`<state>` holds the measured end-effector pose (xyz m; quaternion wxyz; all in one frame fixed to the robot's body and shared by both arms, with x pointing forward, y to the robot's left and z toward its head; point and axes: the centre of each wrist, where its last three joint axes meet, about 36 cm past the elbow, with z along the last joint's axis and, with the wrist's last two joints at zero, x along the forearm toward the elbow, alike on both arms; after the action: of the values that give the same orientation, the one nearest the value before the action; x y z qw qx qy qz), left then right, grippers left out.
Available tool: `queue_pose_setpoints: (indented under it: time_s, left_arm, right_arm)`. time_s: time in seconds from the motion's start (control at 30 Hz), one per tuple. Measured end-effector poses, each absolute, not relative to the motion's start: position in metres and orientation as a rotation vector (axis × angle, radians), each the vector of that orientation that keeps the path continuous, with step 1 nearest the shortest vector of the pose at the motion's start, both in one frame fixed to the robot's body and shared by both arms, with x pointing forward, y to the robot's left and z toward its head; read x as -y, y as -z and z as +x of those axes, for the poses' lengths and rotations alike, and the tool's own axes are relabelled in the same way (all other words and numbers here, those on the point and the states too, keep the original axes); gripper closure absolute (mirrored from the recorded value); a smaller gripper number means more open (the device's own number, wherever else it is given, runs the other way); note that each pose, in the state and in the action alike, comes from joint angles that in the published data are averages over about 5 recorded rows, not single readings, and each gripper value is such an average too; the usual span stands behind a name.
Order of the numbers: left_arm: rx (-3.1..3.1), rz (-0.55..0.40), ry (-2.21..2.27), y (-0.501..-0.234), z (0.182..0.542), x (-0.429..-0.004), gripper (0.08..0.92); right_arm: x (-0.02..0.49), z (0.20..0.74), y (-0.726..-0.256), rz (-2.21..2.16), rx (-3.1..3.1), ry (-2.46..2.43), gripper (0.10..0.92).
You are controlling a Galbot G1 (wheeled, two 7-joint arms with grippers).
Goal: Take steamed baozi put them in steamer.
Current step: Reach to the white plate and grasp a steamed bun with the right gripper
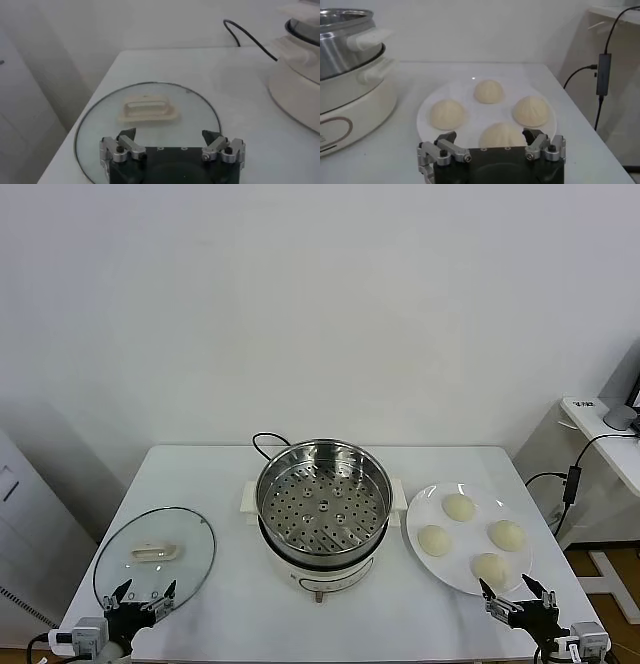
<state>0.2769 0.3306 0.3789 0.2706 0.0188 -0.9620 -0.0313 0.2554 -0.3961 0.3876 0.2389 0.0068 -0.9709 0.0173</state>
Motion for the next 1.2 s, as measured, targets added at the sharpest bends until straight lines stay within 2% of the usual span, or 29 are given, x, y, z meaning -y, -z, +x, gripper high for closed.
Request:
queue_pose_setpoints:
  time_s: [0.3, 0.53, 0.9, 1.2]
  left_arm:
    - [2.591, 0.05, 0.09, -0.379, 0.276, -0.331, 0.177]
    - [2.59, 0.051, 0.105, -0.379, 0.275, -0.332, 0.177]
    - [2.598, 0.056, 0.122, -0.382, 0.277, -0.333, 0.177]
    - [2.596, 0.055, 0.136, -0.378, 0.277, -0.33, 0.177]
  right_arm:
    - [0.401, 0.259, -0.392, 0.031, 2.673, -0.109, 0.2]
    - [0.422, 0.284, -0.405, 0.052, 2.732, -0.48, 0.2]
    - [0.453, 0.363, -0.434, 0.24, 2.602, -1.328, 0.2]
    - [0.468, 0.441, -0.475, 0.533, 2.304, -1.635, 0.2]
